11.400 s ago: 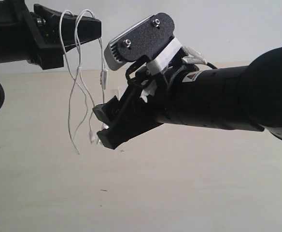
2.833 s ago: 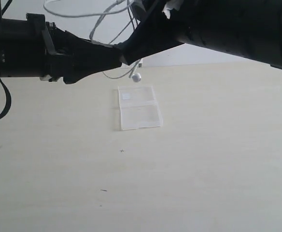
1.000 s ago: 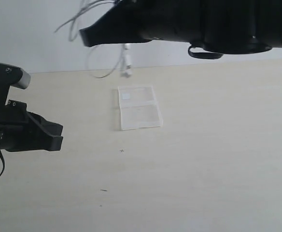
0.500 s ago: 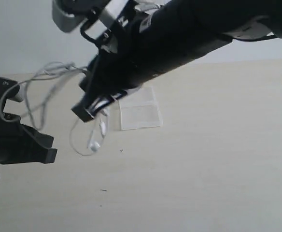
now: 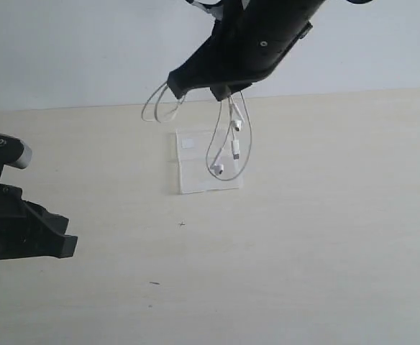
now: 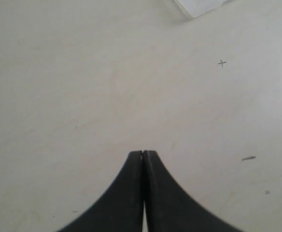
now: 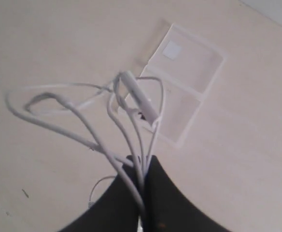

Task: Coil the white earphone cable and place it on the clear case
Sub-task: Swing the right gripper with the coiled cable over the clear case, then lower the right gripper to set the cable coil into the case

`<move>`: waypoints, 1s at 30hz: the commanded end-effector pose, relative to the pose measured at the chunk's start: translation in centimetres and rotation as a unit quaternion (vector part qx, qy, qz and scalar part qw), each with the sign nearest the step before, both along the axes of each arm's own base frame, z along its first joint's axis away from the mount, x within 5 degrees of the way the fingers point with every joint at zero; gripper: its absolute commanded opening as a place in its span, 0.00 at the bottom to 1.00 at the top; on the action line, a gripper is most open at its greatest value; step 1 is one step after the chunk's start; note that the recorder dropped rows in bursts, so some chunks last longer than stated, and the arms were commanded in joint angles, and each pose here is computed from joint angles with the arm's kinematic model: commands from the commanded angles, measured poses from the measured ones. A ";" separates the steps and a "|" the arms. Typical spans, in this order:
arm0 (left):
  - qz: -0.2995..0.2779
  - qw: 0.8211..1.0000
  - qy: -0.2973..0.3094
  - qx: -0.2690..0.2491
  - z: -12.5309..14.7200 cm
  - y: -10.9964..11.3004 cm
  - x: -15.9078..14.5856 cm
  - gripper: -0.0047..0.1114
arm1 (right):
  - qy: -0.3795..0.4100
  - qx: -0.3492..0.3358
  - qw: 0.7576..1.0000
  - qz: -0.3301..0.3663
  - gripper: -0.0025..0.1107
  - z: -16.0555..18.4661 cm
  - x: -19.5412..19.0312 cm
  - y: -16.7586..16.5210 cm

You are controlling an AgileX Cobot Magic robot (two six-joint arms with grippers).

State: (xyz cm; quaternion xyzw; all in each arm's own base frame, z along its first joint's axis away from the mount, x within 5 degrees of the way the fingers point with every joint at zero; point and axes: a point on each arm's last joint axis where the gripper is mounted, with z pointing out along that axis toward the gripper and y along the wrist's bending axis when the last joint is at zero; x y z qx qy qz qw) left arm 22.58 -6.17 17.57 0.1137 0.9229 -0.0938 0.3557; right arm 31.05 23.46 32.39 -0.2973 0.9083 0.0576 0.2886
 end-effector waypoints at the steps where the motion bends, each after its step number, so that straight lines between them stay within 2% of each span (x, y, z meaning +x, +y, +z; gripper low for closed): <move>1: 0.003 1.000 0.007 -0.005 -0.2 -0.1 -0.1 0.04 | 0.049 0.002 0.999 -0.023 0.02 -1.0 3.0 0.8; 8: -0.007 1.000 0.012 -0.014 -0.2 -0.3 -0.2 0.04 | 0.113 -0.017 0.993 -0.041 0.02 -3.5 7.3 3.0; 11: -0.005 1.000 0.014 -0.017 -0.2 -0.3 -0.2 0.04 | 0.103 0.025 0.991 -0.085 0.02 -4.1 10.2 3.8; 15: -0.014 0.999 0.018 -0.026 -0.3 -0.6 -0.3 0.04 | 0.143 0.084 0.977 -0.138 0.02 -4.9 11.9 2.3; 18: -0.015 0.999 0.018 -0.027 -0.3 -0.6 -0.3 0.04 | 0.173 0.118 0.966 -0.148 0.02 -5.5 13.0 1.0; 24: -0.023 0.999 0.023 -0.035 -0.2 -0.8 -0.4 0.04 | 0.202 0.096 0.964 -0.142 0.02 -9.7 14.7 0.0; 30: -0.024 0.999 0.024 -0.038 -0.2 -0.8 -0.5 0.04 | 0.222 0.107 0.958 -0.145 0.02 -11.2 15.5 -0.8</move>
